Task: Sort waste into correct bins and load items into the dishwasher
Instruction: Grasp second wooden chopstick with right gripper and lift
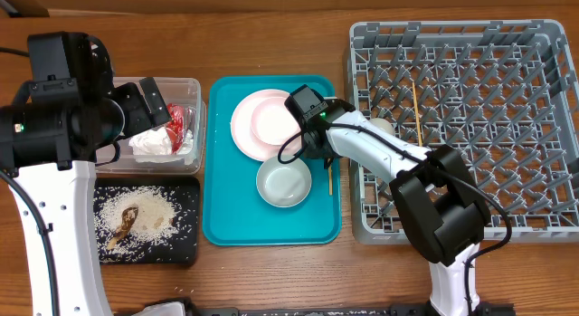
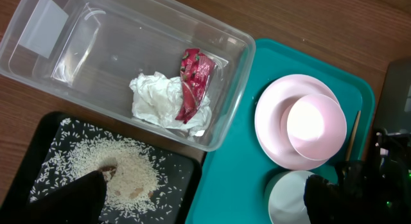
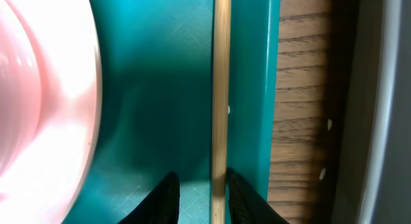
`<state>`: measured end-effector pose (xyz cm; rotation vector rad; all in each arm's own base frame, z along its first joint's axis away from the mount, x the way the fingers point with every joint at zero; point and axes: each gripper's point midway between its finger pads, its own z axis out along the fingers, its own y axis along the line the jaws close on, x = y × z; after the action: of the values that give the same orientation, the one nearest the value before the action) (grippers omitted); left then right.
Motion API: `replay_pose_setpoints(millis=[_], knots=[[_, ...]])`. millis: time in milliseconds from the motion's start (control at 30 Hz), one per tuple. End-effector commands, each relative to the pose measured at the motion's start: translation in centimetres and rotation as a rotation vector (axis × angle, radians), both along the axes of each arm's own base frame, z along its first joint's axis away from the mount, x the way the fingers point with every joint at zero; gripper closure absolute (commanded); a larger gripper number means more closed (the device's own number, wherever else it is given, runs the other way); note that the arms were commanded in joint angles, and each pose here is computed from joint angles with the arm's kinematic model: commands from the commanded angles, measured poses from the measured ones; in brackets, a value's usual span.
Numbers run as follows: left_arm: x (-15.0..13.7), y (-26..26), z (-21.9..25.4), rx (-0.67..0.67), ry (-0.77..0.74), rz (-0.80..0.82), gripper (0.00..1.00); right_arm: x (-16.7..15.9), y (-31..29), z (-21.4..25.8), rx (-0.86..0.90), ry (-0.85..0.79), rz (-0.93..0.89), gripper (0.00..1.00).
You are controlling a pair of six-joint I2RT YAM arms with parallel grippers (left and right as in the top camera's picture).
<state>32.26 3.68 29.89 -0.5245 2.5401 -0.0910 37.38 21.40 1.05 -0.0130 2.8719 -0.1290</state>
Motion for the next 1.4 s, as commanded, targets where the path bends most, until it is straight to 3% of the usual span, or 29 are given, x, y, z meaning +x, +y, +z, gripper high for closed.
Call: replay_pose_setpoints(millis=[0,433,633,833,1133,1367], knots=[[0.1,0.3,0.2,0.008,-0.006,0.005,0.00,0.0,-0.3,-0.3,-0.010,-0.005,-0.024,0.71],[0.1,0.3,0.2,0.008,-0.006,0.005,0.00,-1.3,-0.2,-1.8,0.019,0.041,-0.015,0.67],[0.1,0.3,0.2,0.008,-0.006,0.005,0.00,-1.2,-0.2,-1.7,0.019,0.039,-0.016,0.81],[0.1,0.3,0.2,0.008,-0.006,0.005,0.00,-1.3,-0.3,-1.7,0.015,0.044,-0.016,0.82],[0.1,0.3,0.2,0.008,-0.006,0.005,0.00,-1.5,-0.4,-1.7,0.008,0.053,-0.013,0.94],[0.1,0.3,0.2,0.008,-0.006,0.005,0.00,-1.2,-0.6,-1.5,-0.005,0.037,-0.012,0.96]])
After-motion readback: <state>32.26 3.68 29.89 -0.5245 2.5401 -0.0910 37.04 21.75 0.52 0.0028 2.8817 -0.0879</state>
